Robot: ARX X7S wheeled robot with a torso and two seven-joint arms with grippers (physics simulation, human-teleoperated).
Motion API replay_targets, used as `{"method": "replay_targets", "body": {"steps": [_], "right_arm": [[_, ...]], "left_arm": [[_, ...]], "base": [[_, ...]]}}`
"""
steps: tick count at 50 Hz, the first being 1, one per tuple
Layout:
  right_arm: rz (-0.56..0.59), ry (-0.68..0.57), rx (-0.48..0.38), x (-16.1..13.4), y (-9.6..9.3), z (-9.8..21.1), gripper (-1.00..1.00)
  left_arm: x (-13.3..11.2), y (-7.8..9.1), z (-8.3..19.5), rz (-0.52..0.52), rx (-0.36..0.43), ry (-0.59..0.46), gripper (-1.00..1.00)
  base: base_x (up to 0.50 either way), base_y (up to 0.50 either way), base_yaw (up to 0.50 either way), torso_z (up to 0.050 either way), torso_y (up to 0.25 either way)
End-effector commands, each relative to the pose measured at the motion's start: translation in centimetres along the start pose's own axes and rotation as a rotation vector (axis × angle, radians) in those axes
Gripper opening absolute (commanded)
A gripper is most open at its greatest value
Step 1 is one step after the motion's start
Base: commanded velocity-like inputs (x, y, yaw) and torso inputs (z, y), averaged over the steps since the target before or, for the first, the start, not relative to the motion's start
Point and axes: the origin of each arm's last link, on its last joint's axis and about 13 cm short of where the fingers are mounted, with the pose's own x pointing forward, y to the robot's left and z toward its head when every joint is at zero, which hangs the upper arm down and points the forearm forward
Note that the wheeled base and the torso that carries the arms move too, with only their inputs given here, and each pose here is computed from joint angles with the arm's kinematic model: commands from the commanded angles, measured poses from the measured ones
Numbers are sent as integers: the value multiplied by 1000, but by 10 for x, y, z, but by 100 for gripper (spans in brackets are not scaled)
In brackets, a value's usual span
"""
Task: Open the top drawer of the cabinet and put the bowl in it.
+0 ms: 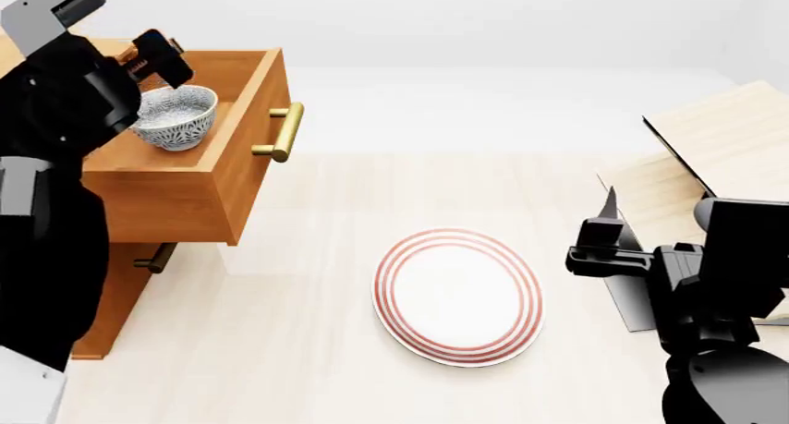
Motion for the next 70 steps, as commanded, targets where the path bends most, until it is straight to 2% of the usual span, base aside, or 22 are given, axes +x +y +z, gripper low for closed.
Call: {"method": "replay_targets", "body": {"steps": [1,10,20,35,49,54,60,70], "right_arm": [[1,-1,0,0,0,0,100],[4,-10,1,-2,0,2,100],[9,-33,9,-6,0,6,100],[38,-83,1,-20,4,18,100],[43,-150,-4,-33,1,36,100],[45,-177,-7,-40,0,44,100],[49,-212,-13,-46,-2,52,100],[45,-301,-32,-61,-8,76,100]], "left_arm": [[-16,-9,26,-62,13,-77,100],[-42,-10,37,-148,67,-147,100],[-73,3,35,-255,113,-202,100],[-127,45,7,-399,230,-241,100],[-171,84,-28,-545,277,-249,100],[-189,94,-32,-594,298,-291,100],[-210,103,-31,-655,359,-380,100],[-240,111,-18,-709,387,-532,100]], "base": [[0,0,0,0,0],[0,0,0,0,0],[0,0,0,0,0],[0,0,0,0,0],[0,0,0,0,0],[0,0,0,0,0],[0,0,0,0,0],[0,0,0,0,0]]}}
